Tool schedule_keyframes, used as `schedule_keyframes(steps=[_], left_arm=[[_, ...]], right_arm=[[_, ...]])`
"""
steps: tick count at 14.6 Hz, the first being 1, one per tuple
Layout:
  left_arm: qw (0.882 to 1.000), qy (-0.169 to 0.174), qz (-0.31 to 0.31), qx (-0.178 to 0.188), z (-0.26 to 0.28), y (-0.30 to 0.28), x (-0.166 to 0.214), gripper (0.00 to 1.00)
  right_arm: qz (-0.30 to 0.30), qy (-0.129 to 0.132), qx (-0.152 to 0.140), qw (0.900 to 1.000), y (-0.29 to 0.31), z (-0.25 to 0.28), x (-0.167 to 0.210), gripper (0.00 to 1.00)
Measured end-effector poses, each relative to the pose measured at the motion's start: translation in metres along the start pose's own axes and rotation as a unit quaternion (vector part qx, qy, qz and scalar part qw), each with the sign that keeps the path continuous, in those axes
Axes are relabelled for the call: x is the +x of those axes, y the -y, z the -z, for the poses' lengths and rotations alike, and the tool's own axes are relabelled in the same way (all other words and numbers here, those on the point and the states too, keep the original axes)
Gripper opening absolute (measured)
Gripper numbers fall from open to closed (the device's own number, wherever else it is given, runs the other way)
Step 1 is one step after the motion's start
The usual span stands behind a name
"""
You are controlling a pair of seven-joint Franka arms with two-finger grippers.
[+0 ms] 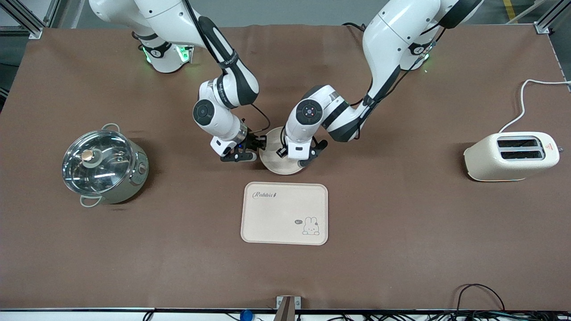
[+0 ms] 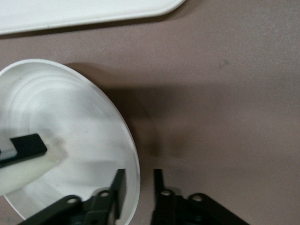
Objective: Place bun in plate and plate on tray
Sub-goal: 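Carry the bun over the plate with the left gripper and release it, then slide the plate onto the tray with the right gripper while the left gripper withdraws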
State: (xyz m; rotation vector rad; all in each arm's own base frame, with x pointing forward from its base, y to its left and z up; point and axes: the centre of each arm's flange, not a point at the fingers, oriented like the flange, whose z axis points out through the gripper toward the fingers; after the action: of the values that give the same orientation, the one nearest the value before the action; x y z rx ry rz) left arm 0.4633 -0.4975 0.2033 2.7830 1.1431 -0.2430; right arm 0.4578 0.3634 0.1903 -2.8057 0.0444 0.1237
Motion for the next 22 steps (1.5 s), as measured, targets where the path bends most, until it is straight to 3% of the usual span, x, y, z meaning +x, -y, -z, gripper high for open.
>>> schedule_keyframes(steps=[2, 4, 7, 10, 13, 15, 17, 20, 22], left_arm=[[1.0, -0.002, 0.003, -0.006, 0.006, -0.004, 0.005, 0.82], [1.0, -0.005, 0.006, -0.021, 0.02, -0.012, 0.013, 0.99], [0.999, -0.022, 0.017, -0.041, 0.07, -0.024, 0.041, 1.0], [0.998, -0.062, -0.007, -0.016, 0.153, -0.025, 0.093, 1.0], [0.994, -0.092, -0.064, -0.006, 0.248, -0.003, 0.165, 1.0], [0.988, -0.11, -0.109, -0.004, 0.303, 0.026, 0.216, 1.0], [0.981, -0.12, -0.149, 0.011, 0.344, 0.058, 0.251, 1.0], [0.968, -0.122, -0.216, 0.044, 0.391, 0.098, 0.274, 1.0], [0.956, -0.121, -0.26, 0.064, 0.422, 0.125, 0.279, 1.0]], right_arm=[[0.0, -0.001, 0.001, 1.0, 0.001, 0.0, 0.001, 0.17], [0.0, -0.001, 0.0, 1.0, 0.0, 0.0, 0.001, 0.03], [-0.001, 0.0, 0.0, 1.0, 0.0, -0.001, 0.001, 0.03], [0.001, -0.005, 0.003, 1.0, 0.003, 0.002, 0.005, 0.03], [0.011, -0.038, 0.029, 0.999, 0.029, 0.03, 0.028, 0.03], [0.019, -0.047, 0.05, 0.997, 0.048, 0.061, 0.052, 0.03], [0.034, -0.044, 0.048, 0.997, 0.045, 0.091, 0.087, 0.03], [0.039, -0.032, 0.028, 0.998, 0.015, 0.116, 0.157, 0.03], [0.035, -0.035, 0.03, 0.998, -0.003, 0.111, 0.199, 0.03]])
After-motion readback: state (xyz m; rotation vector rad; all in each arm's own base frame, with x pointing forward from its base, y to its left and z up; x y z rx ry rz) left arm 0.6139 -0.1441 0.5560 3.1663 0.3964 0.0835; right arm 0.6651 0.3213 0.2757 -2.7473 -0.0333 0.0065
